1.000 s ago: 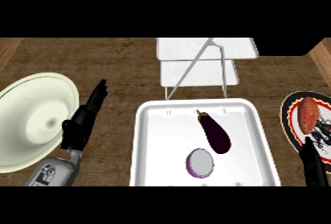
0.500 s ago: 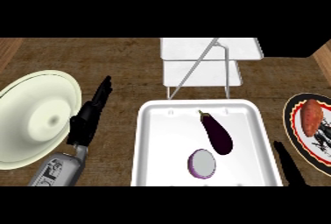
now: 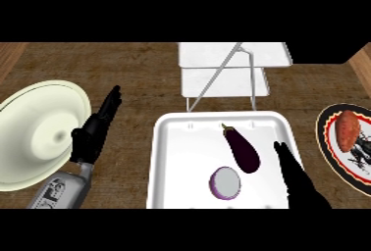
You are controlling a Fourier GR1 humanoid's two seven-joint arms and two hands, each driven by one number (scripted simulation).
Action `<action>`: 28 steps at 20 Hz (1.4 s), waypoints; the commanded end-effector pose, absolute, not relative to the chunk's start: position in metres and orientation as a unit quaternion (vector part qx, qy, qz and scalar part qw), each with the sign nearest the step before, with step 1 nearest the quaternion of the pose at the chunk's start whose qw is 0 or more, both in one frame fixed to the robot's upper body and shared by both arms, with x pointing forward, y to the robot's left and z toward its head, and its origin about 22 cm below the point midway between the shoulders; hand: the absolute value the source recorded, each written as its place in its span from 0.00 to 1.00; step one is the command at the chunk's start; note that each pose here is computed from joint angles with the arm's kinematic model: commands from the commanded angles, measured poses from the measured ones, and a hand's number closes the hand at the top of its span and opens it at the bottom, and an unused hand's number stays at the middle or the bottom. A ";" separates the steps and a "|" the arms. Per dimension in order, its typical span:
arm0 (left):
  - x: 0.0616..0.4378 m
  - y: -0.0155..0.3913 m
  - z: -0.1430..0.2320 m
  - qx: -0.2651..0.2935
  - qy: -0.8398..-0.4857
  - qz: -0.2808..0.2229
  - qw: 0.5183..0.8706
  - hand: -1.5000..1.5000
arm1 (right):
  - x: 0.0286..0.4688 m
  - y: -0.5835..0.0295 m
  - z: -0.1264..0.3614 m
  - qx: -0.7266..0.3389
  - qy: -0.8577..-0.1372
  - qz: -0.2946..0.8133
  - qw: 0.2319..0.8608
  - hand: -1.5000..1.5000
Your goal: Pick the can from the tray and place it in the tiered shelf
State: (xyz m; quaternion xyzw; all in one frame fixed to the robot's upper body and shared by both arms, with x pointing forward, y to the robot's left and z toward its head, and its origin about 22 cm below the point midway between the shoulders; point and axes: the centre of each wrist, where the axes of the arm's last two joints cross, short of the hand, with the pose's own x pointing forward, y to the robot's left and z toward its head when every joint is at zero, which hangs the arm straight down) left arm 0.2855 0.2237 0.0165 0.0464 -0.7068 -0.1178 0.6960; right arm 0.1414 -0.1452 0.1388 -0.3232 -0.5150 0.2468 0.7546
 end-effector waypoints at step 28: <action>0.274 0.215 0.017 0.048 -0.713 -0.111 0.691 0.50 | 0.169 -0.087 0.128 -0.396 -0.423 0.236 0.780 0.00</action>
